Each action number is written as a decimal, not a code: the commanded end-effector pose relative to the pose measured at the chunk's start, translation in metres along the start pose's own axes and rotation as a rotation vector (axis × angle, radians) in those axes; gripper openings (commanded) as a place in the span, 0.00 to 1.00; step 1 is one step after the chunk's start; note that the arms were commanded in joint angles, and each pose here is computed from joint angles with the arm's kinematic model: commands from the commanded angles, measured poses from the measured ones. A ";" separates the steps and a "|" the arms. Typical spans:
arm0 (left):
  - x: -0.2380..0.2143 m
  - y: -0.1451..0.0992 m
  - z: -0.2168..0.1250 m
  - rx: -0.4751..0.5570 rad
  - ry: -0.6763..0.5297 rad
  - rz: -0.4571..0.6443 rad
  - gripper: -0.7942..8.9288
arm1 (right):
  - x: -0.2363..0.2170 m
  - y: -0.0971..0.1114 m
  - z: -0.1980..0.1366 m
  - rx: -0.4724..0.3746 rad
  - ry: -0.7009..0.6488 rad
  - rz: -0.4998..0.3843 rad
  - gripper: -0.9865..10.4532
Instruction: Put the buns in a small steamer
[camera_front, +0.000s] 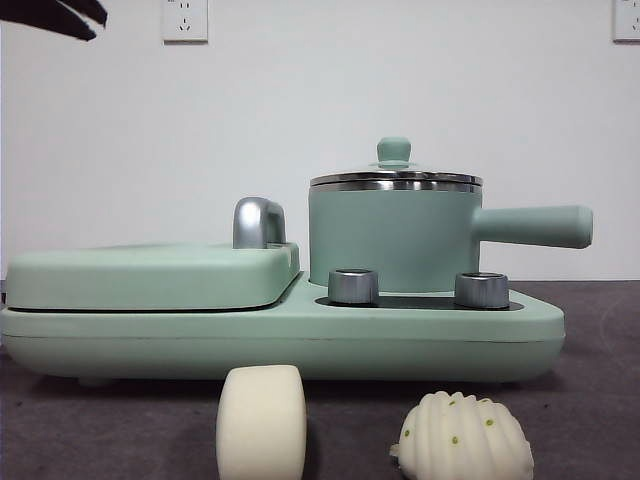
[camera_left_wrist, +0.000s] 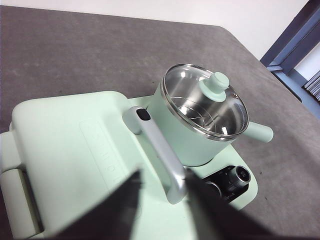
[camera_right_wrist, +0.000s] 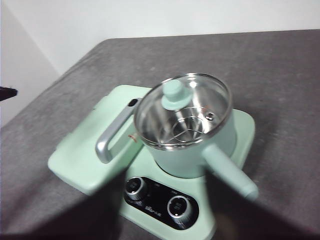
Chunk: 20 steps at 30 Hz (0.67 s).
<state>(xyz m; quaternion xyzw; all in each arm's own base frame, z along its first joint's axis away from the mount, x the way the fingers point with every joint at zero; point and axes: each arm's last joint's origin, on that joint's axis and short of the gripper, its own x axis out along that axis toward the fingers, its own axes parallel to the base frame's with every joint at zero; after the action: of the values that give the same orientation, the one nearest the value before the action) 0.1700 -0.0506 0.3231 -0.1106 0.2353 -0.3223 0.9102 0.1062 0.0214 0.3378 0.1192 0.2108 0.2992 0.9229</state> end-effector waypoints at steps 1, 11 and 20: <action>0.000 -0.002 0.006 0.025 -0.021 -0.013 0.49 | -0.002 0.002 0.004 -0.015 -0.010 0.001 0.55; 0.001 -0.002 0.008 0.006 -0.038 -0.018 0.53 | -0.002 0.003 0.004 -0.015 -0.011 0.004 0.55; 0.029 0.002 0.021 -0.023 0.050 -0.036 0.53 | -0.002 0.003 0.005 -0.016 -0.017 0.004 0.55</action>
<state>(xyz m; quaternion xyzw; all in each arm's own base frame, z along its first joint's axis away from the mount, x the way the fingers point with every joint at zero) 0.1973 -0.0622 0.3225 -0.1193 0.2672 -0.3273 0.8985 0.1061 0.0213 0.3375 0.1187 0.2125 0.2979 0.9231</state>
